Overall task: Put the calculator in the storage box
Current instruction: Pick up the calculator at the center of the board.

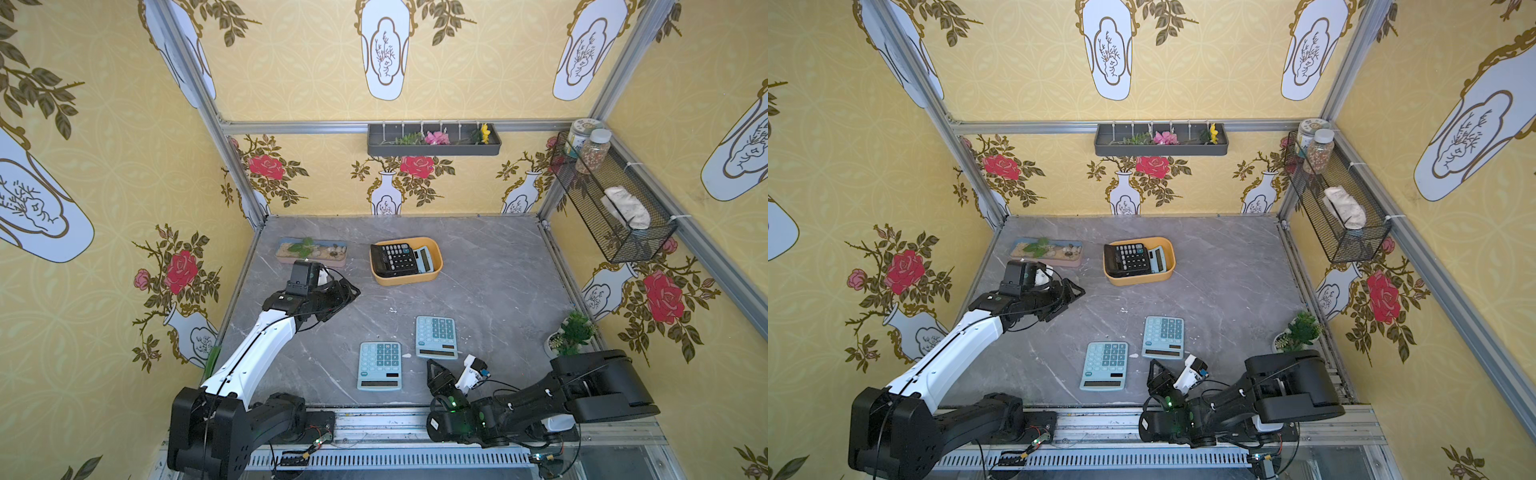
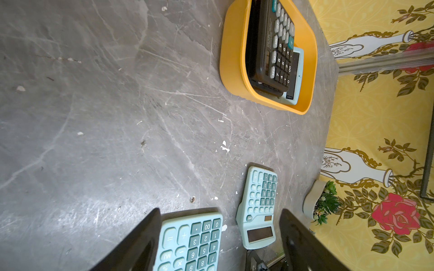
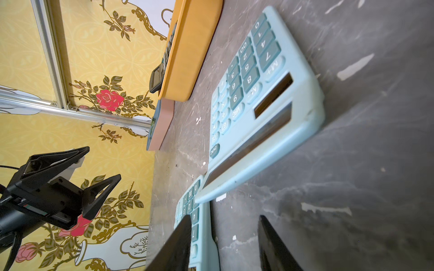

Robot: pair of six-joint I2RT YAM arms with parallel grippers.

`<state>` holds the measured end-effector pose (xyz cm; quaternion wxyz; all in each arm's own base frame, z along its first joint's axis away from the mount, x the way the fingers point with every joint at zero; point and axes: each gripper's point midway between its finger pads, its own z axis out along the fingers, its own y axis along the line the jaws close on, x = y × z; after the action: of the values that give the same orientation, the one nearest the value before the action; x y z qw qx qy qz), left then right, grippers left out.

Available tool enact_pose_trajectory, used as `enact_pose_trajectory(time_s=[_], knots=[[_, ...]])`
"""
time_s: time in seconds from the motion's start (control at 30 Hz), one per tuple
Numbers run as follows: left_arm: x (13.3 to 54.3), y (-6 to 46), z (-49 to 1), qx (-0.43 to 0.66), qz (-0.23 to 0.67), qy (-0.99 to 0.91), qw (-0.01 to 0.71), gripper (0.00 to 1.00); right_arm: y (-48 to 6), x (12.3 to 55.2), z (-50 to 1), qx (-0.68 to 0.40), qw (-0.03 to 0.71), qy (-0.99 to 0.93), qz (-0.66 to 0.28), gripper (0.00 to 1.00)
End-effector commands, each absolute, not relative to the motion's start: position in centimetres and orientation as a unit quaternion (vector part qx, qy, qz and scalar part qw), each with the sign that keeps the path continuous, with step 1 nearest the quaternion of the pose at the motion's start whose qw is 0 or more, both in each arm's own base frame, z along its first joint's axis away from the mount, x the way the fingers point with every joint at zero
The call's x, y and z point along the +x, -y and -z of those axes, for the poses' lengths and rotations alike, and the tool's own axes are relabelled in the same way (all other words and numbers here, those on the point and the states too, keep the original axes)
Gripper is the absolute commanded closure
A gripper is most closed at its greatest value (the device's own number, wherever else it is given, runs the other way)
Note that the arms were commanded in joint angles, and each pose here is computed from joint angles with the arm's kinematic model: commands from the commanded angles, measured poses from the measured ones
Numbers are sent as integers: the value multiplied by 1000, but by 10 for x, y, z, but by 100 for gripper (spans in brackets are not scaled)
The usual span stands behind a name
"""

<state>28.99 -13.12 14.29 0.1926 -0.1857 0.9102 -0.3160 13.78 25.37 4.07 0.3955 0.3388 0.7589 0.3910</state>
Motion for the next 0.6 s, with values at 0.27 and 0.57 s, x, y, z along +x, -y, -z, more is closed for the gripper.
enact_pose_trajectory(time_s=[0.27, 0.57], knots=[[292, 129, -139, -184, 311, -913, 192, 20, -270, 145, -40, 574, 234, -565, -544, 61], [293, 130, -137, -184, 313, -913, 188, 20, -262, 152, -47, 583, 245, -542, -554, 62]])
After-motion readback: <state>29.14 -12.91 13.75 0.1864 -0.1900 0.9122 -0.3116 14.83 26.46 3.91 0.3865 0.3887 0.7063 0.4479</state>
